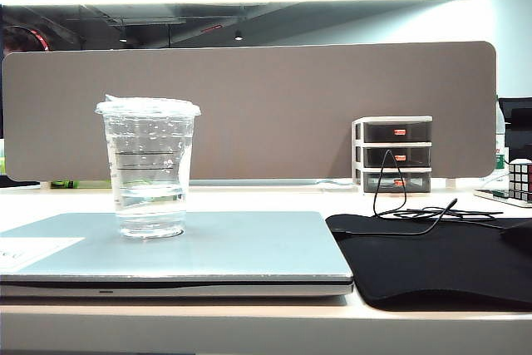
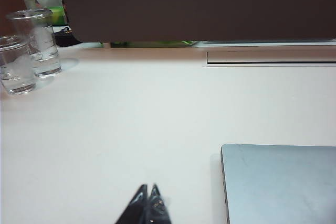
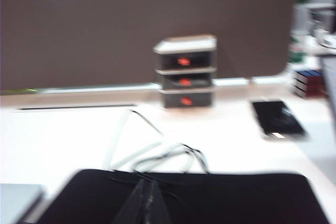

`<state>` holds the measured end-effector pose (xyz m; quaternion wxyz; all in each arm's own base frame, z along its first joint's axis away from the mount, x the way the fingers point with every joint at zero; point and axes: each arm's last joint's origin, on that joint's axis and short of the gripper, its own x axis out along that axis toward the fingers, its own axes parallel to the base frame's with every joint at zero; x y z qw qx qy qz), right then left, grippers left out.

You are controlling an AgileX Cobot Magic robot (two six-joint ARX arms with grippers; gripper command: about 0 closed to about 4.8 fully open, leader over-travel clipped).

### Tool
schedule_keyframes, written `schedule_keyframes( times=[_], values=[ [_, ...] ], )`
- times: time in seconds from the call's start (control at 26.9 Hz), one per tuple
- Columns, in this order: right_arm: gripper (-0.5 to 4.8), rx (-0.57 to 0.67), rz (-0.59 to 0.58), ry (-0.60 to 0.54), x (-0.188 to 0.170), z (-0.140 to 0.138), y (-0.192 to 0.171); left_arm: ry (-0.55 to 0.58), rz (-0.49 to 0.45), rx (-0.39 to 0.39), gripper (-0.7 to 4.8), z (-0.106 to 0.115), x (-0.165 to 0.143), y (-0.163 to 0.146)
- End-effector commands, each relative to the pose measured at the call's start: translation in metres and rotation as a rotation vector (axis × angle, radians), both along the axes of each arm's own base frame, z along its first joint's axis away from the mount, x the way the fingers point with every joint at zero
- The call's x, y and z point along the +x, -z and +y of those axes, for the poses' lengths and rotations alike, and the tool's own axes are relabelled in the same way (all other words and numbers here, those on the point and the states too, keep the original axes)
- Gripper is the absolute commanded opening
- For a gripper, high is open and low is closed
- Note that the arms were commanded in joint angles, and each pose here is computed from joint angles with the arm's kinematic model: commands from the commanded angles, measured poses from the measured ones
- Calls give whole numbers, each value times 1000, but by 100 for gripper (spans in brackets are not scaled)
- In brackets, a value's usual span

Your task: Pick up the coffee cup and place it over the laptop.

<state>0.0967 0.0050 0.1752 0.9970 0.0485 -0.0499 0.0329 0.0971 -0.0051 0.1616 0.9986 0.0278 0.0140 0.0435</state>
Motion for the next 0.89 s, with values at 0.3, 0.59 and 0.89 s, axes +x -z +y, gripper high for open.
schedule_keyframes(
  times=[0.3,0.59,0.89],
  values=[
    [-5,-6,105,14,1,0,12,-1,-11,-4,-5,0,0,-2],
    [-5,-6,105,15,1,0,12,-1,-11,-4,-5,0,0,-2],
    [-5,-6,105,15,1,0,12,-1,-11,-4,-5,0,0,-2]
  ],
)
